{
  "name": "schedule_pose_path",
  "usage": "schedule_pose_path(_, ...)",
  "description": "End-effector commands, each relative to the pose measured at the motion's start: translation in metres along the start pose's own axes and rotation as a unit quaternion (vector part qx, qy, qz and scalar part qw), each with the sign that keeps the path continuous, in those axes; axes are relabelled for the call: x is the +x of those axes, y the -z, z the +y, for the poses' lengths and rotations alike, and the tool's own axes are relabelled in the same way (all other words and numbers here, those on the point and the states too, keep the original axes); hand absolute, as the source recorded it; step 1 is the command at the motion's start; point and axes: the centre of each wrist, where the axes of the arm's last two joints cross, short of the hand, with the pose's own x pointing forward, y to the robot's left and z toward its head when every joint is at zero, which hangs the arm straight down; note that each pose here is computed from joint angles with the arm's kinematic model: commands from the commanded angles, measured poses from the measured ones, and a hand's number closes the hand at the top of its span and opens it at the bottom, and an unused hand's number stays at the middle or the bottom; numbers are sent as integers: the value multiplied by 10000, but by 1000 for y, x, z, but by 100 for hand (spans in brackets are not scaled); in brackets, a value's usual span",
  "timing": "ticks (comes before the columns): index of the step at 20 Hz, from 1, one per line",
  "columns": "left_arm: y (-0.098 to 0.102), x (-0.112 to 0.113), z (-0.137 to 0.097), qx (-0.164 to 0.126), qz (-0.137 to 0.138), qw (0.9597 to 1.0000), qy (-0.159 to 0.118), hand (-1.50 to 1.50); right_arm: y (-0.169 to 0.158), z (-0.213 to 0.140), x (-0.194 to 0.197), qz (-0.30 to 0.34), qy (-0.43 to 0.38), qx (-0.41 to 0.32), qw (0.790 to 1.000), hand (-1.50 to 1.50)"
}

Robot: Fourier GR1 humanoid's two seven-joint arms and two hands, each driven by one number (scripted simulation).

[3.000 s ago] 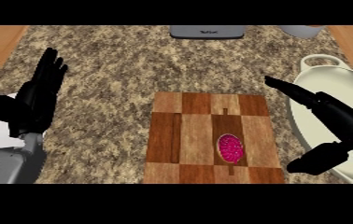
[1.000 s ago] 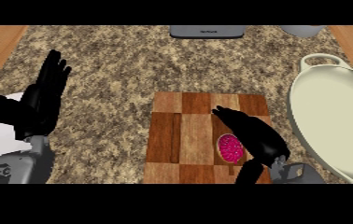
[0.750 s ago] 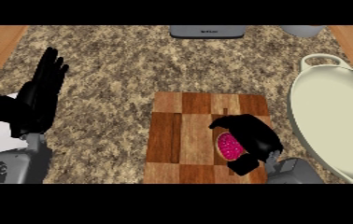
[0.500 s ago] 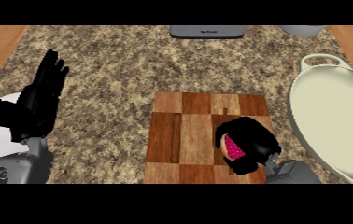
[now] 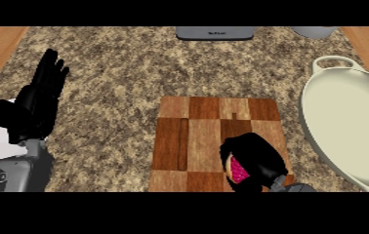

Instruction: Pick the cupcake from the cutting board and place it in the pot

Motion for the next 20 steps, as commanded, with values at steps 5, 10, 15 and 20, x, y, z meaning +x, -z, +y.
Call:
schedule_pose_path(5, -5, -6, 16, 45, 20, 10000, 41, 0, -60, 36, 92, 775, 350, -591, 9946, 150)
schedule_pose_path(10, -2, -8, 4, 77, 28, 9999, -83, 0, -97, 12, 106, 697, 793, -1715, 9795, 150)
schedule_pose_path(15, 0, -11, 12, 137, 103, 9999, 5, 0, -116, -24, 111, 904, 1311, -3408, 9266, 150)
schedule_pose_path(20, 1, 9, -5, -17, 21, 10000, 27, 0, -154, -50, 105, 1235, 1169, -4588, 8721, 150)
